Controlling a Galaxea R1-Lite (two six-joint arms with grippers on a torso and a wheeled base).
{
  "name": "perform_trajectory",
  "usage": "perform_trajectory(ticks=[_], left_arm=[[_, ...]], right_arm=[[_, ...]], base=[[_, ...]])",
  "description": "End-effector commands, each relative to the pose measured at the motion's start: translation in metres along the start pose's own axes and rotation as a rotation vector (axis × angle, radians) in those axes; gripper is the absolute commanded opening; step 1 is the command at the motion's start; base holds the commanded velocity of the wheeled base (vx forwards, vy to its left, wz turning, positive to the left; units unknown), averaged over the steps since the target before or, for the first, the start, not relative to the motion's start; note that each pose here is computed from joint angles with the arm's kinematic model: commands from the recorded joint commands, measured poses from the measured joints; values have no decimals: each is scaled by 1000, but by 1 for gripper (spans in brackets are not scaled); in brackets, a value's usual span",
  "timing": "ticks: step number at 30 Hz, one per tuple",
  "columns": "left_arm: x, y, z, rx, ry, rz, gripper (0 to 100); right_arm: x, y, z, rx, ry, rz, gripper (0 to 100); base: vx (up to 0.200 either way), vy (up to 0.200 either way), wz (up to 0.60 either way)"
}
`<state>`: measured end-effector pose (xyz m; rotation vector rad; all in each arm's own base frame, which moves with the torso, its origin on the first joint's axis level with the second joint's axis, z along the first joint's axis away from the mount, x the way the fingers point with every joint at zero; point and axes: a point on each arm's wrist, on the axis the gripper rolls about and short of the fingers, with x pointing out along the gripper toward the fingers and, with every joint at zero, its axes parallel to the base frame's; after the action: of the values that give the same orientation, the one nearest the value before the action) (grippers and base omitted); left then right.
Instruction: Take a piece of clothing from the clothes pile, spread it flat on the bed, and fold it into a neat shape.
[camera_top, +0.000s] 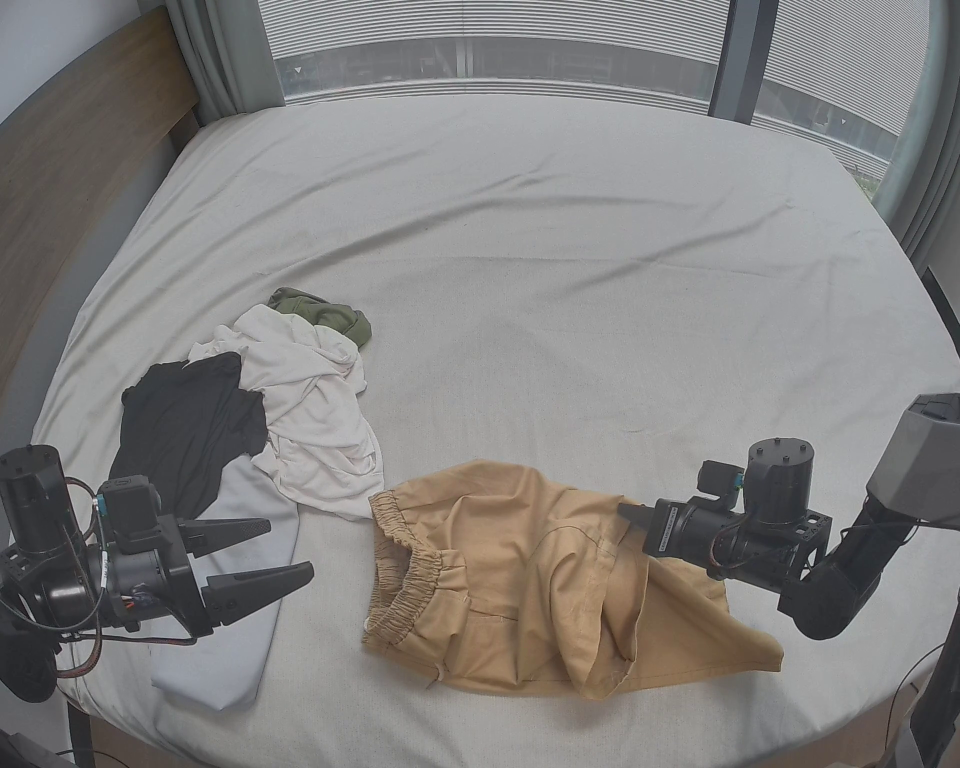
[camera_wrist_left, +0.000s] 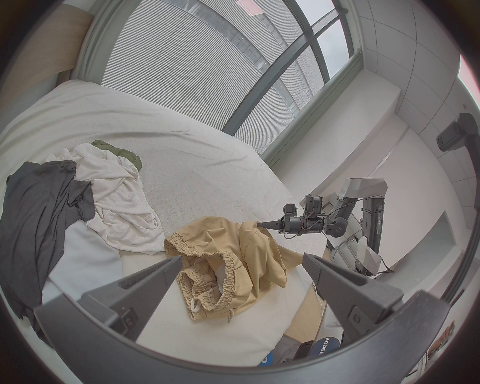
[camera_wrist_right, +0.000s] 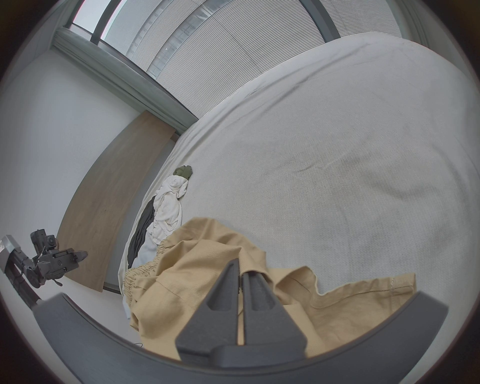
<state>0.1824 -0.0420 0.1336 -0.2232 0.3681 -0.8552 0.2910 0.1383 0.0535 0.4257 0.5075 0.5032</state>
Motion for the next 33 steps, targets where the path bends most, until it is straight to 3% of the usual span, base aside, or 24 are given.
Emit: perform_trajectory(ticks=[1,11,12,15,27,33], left_arm=[[0,0,0,-1,0,1,100],[0,0,-1,-1,2,0,100],[0,0,-1,-1,2,0,100],[0,0,0,-2,0,1,100],[0,0,0,-3,2,0,100],[0,0,0,-3,2,0,100]], right_arm=[[1,-3,-2,2,8,-6,0],[-1,-7,-5,2,22,-25,0],[-1,-7,-5,2,22,-25,100],[-1,-6,-4,2,16,-23,100],[-34,36,1,-3,-9,91,100],[-43,41,3,-8,-36,72,100]], base=[[0,0,0],[0,0,0],[0,0,0],[0,0,0],[0,0,0],[0,0,0]])
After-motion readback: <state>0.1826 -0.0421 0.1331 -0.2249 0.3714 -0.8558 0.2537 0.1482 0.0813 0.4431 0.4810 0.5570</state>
